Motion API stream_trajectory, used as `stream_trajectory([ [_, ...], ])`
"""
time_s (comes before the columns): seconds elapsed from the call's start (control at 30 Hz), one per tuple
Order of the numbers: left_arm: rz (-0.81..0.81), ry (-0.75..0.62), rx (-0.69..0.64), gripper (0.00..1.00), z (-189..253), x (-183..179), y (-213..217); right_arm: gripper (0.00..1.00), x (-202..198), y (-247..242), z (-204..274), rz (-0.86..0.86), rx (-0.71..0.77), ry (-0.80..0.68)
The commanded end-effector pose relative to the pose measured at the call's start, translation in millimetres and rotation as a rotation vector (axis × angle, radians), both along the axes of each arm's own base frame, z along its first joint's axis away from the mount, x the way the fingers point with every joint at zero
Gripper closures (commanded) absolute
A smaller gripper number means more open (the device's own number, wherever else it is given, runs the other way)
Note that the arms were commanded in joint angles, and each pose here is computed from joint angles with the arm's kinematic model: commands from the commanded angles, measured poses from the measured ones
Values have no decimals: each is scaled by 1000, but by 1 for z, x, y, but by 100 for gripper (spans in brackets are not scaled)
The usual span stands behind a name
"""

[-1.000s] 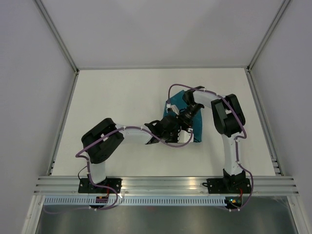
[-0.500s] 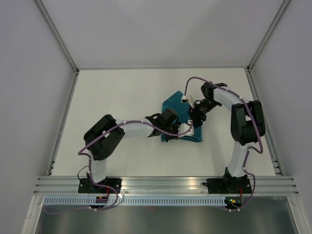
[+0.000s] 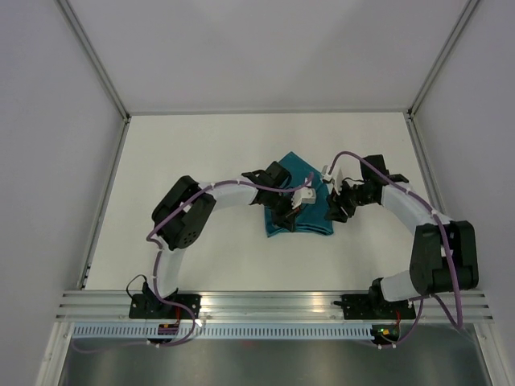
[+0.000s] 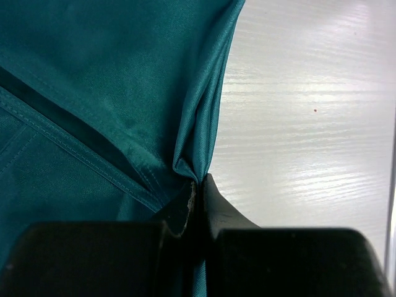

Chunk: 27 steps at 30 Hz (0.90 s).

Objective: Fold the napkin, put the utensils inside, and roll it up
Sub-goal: Roll the napkin with the utensil

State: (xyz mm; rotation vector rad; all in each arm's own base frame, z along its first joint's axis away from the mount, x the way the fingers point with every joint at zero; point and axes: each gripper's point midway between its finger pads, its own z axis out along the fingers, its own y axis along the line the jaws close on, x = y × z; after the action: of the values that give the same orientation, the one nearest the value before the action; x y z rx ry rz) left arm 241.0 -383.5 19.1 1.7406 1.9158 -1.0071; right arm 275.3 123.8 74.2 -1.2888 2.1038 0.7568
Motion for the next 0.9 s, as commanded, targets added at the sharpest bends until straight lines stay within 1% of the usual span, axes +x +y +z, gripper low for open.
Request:
stream_trajectory([
  [0.0, 9, 276, 42, 98, -10, -30, 12, 44, 19, 12, 30, 7, 92, -245],
  [0.03, 20, 302, 38, 98, -11, -27, 13, 43, 23, 12, 40, 6, 99, -310],
  [0.1, 27, 348, 40, 98, -12, -27, 13, 43, 17, 12, 37, 4, 102, -327],
  [0.13, 32, 366, 37, 98, -11, -26, 14, 42, 19, 13, 43, 6, 107, -370],
  [0.23, 42, 448, 33, 98, -12, -26, 15, 42, 14, 17, 41, 25, 101, -408],
  [0.33, 45, 534, 31, 98, -13, -28, 13, 42, 8, 24, 35, 56, 61, -448],
  [0.37, 50, 545, 32, 98, -12, -26, 11, 42, 0, 32, 29, 90, 53, -450],
  [0.43, 59, 584, 49, 98, -17, -26, 11, 42, -1, 36, 27, 105, 20, -491],
  [0.47, 62, 603, 55, 98, -17, -28, 12, 42, -10, 45, 20, 145, 13, -494],
  [0.5, 65, 614, 55, 98, -18, -27, 12, 42, -10, 49, 21, 160, 5, -521],
  [0.53, 74, 628, 60, 98, -20, -26, 13, 42, -14, 48, 14, 167, -22, -521],
  [0.57, 76, 635, 57, 98, -20, -26, 12, 41, -17, 57, 14, 198, -19, -541],
  [0.73, 96, 682, 52, 98, -21, -20, 13, 40, -29, 69, -4, 259, -43, -514],
  [0.87, 106, 701, 52, 98, -23, -18, 13, 40, -39, 80, -16, 313, -79, -533],
])
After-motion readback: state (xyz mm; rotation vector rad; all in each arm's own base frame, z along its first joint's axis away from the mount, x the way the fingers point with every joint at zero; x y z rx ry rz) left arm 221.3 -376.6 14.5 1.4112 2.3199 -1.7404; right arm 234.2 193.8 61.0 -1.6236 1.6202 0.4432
